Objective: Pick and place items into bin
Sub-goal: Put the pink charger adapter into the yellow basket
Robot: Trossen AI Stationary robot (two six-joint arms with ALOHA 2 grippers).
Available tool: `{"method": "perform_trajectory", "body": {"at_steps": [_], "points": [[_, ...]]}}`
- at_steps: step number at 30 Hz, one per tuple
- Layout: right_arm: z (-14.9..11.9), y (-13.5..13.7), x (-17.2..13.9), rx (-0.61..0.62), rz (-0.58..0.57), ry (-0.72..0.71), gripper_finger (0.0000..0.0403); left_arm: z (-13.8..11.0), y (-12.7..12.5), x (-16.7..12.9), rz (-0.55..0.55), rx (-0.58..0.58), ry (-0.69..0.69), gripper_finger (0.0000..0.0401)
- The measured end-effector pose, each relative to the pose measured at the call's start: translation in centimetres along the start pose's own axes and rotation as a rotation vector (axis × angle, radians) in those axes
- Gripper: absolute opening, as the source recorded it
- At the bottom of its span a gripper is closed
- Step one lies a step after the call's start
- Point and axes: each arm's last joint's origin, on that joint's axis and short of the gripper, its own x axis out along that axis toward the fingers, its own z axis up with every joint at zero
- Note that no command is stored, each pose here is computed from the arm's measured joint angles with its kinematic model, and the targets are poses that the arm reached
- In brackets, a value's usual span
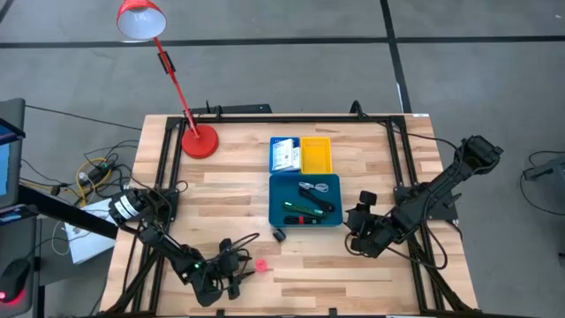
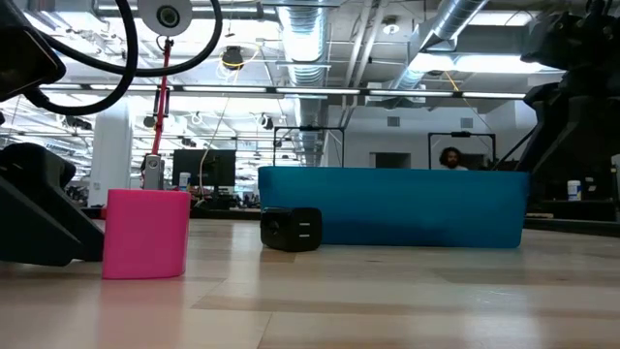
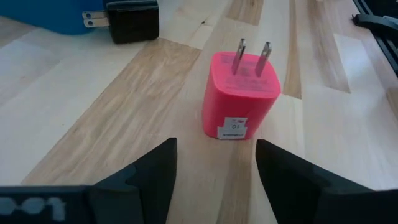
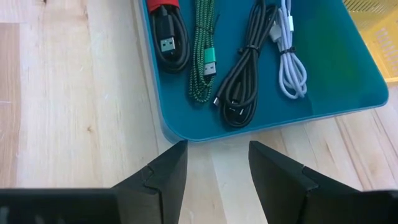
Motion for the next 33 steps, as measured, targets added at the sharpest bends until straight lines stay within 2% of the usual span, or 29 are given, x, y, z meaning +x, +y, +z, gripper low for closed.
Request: {"method": "perform_trajectory", "body": {"at_steps": [12,25,33], "points": [[0.1,0.0,0.0,0.007,0.004,-0.004,0.0166,0.2,0.2,0.3,0.011,0.009,0.005,0.0208],[0.1,0.0,0.0,0.018,0.005,-0.006,0.0165,0.4,0.4,0.6,0.008,0.035,0.021,0.0285],[0.2,0.1,0.0,0.022,0.008,-0.011,0.0164,1.1,0.9,1.5,0.023,0.079,0.027,0.029]]}}
